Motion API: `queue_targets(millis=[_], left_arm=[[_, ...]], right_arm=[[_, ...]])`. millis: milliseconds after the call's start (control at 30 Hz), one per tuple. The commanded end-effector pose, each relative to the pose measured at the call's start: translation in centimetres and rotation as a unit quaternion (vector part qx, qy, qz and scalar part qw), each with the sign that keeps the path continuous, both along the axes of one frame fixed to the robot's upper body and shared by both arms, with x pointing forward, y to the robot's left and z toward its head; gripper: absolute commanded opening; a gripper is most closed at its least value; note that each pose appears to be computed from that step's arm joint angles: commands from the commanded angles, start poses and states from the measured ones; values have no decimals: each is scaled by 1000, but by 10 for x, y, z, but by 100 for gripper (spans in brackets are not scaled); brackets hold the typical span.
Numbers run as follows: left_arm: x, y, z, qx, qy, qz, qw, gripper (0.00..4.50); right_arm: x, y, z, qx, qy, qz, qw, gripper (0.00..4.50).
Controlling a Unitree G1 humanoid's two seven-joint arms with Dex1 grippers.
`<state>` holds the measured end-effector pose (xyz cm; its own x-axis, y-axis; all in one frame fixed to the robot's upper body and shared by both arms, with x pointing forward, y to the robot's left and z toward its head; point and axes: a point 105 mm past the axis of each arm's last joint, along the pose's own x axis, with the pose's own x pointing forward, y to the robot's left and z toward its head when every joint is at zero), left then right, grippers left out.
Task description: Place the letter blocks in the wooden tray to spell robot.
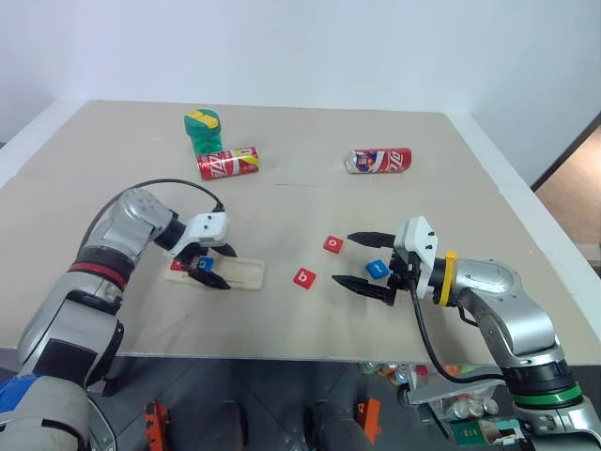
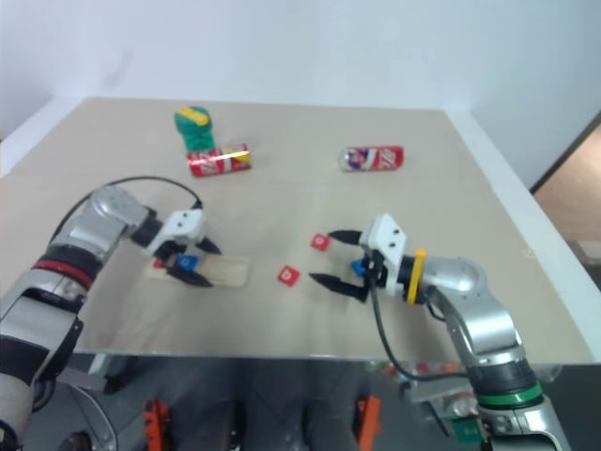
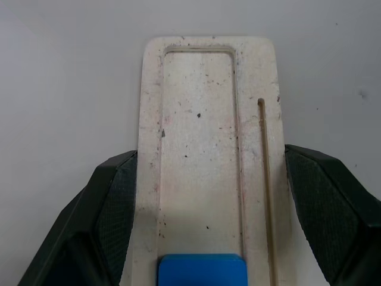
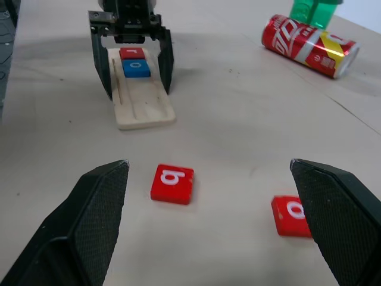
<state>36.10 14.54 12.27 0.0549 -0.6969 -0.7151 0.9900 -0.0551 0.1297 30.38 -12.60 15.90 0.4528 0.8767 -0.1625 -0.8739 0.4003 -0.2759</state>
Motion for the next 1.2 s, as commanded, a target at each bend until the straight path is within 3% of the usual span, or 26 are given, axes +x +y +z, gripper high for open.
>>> queue_targets(millis=[33, 233, 500, 533, 600, 933, 1067, 1200], left_arm=[[-2, -26, -7, 8, 3, 4, 1000, 320], [-4, -54, -12, -2, 7, 17, 1000, 320], [-11, -60, -14, 7, 7, 3, 1000, 320], [-11, -60, -14, 8, 2, 1, 1000, 400], [-10, -60, -10, 3, -5, 0, 1000, 444], [-8, -51, 33, -46, -42, 26, 998, 444], [-19, -30, 69, -127, -71, 44, 988, 444], [-36, -10, 73, -195, -104, 68, 973, 444]], right_arm=[[3, 5, 8, -3, -23, 13, 1000, 450], [6, 8, 8, -6, -27, 21, 999, 450], [8, 9, 9, -6, -28, 26, 999, 450], [8, 9, 9, -5, -27, 26, 999, 450], [7, 11, 9, 0, -21, 24, 999, 450], [-7, 33, -4, 13, 23, -3, 1000, 450], [-8, 44, -29, 9, 52, -59, 997, 450], [-4, 48, -41, 20, 66, -97, 993, 450]])
